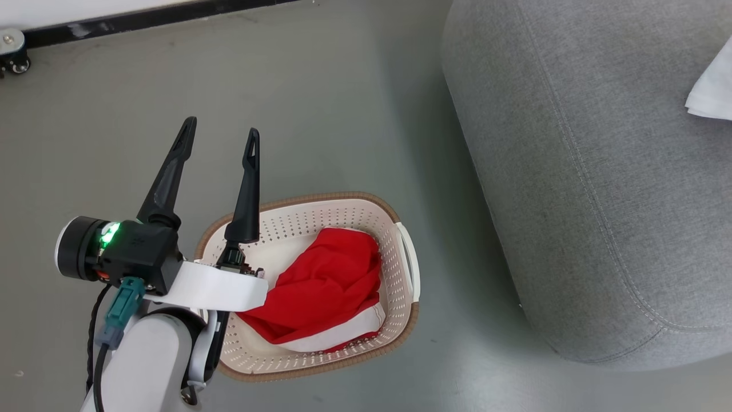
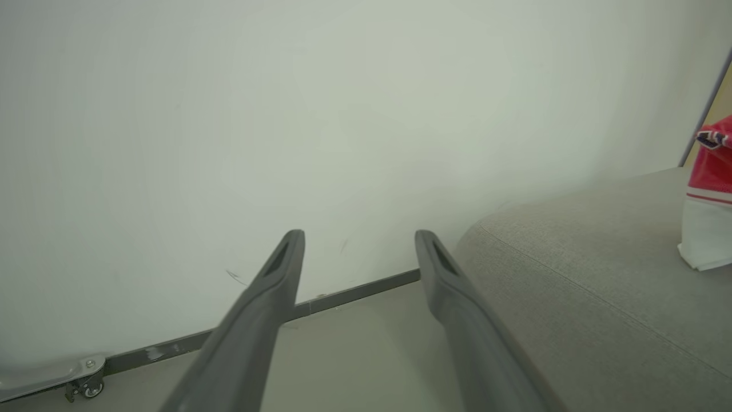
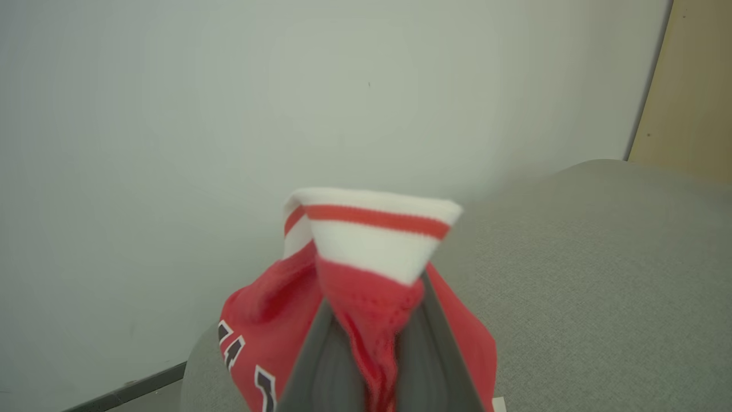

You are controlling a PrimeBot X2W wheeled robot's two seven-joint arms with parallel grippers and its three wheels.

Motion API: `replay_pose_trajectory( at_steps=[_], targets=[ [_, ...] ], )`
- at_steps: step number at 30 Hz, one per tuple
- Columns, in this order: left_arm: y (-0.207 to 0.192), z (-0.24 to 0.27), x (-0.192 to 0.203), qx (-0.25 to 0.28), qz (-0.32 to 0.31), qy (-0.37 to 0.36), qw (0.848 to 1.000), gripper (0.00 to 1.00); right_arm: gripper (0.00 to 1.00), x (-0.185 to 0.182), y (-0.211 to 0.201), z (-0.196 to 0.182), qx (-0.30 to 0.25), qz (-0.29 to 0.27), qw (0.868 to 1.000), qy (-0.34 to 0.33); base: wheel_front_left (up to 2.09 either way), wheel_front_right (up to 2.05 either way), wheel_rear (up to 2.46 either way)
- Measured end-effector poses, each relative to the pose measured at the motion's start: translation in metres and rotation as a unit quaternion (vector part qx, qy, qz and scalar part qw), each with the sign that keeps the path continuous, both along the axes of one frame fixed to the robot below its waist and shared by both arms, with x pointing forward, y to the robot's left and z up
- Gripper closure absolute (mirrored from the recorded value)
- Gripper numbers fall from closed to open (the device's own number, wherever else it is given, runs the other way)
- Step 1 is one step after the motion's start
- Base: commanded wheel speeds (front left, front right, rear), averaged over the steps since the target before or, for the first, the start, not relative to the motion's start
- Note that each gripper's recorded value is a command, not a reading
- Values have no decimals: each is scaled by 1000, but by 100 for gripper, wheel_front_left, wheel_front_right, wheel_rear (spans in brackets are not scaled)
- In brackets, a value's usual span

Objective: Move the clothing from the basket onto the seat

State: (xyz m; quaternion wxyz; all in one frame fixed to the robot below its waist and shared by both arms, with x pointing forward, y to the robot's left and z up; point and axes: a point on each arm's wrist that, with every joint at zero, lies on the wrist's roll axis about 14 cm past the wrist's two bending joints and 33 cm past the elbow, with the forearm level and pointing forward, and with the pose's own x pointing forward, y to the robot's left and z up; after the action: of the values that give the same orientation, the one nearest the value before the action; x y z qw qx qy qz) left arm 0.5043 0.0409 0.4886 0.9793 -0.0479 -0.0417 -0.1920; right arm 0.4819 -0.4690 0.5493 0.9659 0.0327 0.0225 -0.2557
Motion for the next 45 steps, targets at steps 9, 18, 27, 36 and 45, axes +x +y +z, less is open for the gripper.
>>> replay_pose_trajectory(
  at_steps=[9, 18, 27, 36, 45],
  targets=[
    [0, -12, 5, 3, 0, 14, 1000, 0, 100, 1, 7, -41, 23, -7, 999, 25, 0, 0, 0],
    [3, -24, 10, 13, 0, 23, 1000, 0, 100, -37, -9, -96, 55, -59, 994, 73, 0, 0, 0],
    [0, -27, 15, 14, -3, 20, 1000, 0, 100, -50, 1, -124, 64, -63, 991, 97, 0, 0, 0],
    [-6, -26, 16, 11, -10, 19, 1000, 0, 52, -59, 10, -140, 65, -56, 988, 127, 0, 0, 0],
    [-8, -22, 15, 5, -10, 15, 1000, 0, 0, -73, 22, -157, 41, -27, 983, 177, 0, 0, 0]
  ],
)
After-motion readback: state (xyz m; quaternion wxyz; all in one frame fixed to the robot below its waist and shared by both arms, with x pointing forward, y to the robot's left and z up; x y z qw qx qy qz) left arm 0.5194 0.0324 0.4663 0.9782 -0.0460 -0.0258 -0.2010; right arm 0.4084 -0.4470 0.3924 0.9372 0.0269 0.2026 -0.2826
